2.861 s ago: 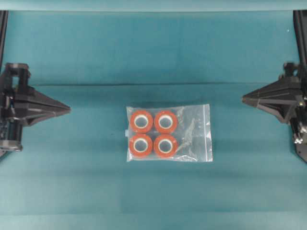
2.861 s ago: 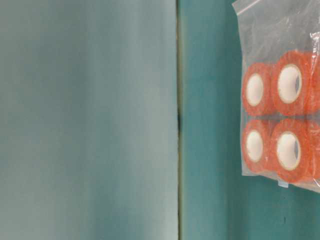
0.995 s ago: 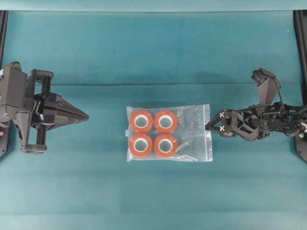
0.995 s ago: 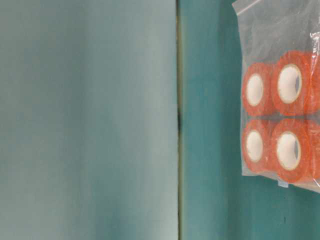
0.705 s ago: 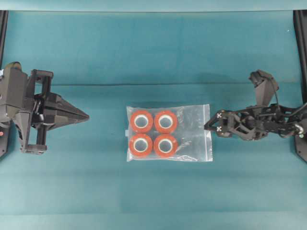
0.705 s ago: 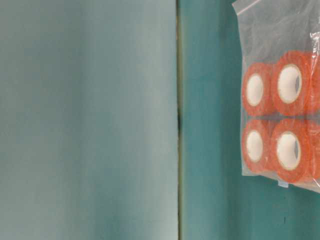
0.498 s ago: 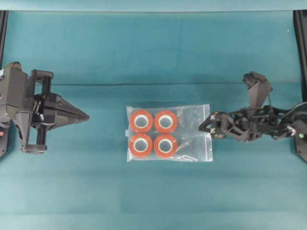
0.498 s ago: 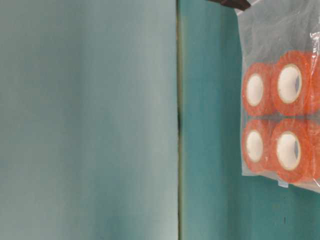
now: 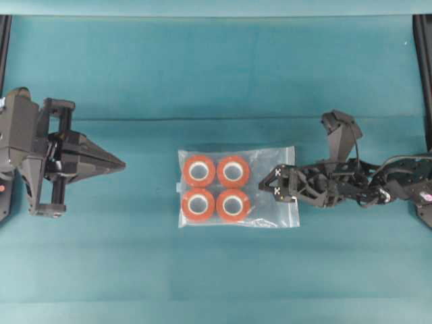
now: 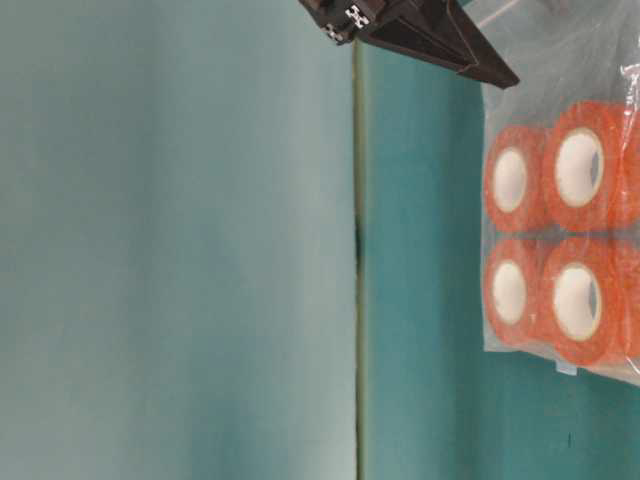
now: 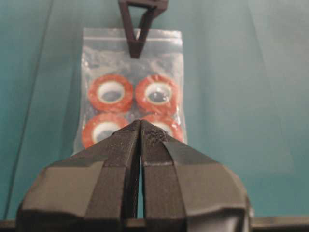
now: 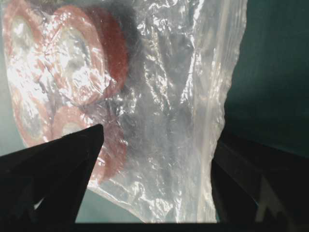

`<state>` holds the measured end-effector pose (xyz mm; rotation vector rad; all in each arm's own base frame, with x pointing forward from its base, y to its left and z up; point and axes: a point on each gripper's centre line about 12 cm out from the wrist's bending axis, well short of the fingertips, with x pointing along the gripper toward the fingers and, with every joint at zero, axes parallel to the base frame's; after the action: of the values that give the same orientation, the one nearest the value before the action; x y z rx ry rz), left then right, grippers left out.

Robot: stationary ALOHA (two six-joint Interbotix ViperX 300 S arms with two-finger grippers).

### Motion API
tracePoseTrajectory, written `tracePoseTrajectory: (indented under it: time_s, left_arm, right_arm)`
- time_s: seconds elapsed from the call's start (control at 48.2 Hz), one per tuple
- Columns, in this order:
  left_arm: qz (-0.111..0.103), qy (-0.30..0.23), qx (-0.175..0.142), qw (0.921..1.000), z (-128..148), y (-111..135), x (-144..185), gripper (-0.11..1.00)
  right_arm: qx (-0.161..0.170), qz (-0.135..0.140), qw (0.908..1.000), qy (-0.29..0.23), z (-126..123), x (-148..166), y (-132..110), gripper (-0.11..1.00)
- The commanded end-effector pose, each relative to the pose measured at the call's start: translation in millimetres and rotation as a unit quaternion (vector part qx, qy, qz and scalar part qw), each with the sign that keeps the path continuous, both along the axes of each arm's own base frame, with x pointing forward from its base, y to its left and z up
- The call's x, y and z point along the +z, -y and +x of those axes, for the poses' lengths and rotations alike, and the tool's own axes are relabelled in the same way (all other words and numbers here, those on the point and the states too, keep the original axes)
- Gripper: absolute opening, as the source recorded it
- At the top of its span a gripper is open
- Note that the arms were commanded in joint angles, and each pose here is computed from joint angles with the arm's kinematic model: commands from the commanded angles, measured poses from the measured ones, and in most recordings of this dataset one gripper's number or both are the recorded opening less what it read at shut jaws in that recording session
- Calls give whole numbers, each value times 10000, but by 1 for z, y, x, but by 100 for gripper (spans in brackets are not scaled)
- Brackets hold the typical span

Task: Hand over the clear zip bag and make it stand upright.
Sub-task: 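Lower the right gripper and pinch the bag's right edge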

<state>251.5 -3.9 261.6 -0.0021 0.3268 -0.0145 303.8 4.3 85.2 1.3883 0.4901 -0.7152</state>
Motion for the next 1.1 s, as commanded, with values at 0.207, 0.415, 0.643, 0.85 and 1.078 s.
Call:
tracePoseTrajectory:
  time_s: [0.207, 0.415, 0.643, 0.85, 1.078]
  left_arm:
    - [5, 146, -10, 9999, 3, 0, 9, -1]
    - [34, 139, -20, 9999, 2, 0, 8, -1]
    - [-61, 137, 3, 9999, 2, 1, 8, -1]
    - [-440, 173, 216, 9986, 4, -4, 10, -1]
    - [-1255, 328, 662, 9893, 6, -14, 16, -1]
  right_arm:
    - [-103, -27, 9999, 127, 4, 2, -1, 92]
    - [-126, -11, 9999, 97, 3, 0, 0, 82]
    - [-290, 51, 9996, 20, -2, -3, 4, 22]
    - [-260, 76, 9996, 14, -1, -2, 2, 0]
    - [-138, 280, 9994, -121, 0, -1, -3, 0]
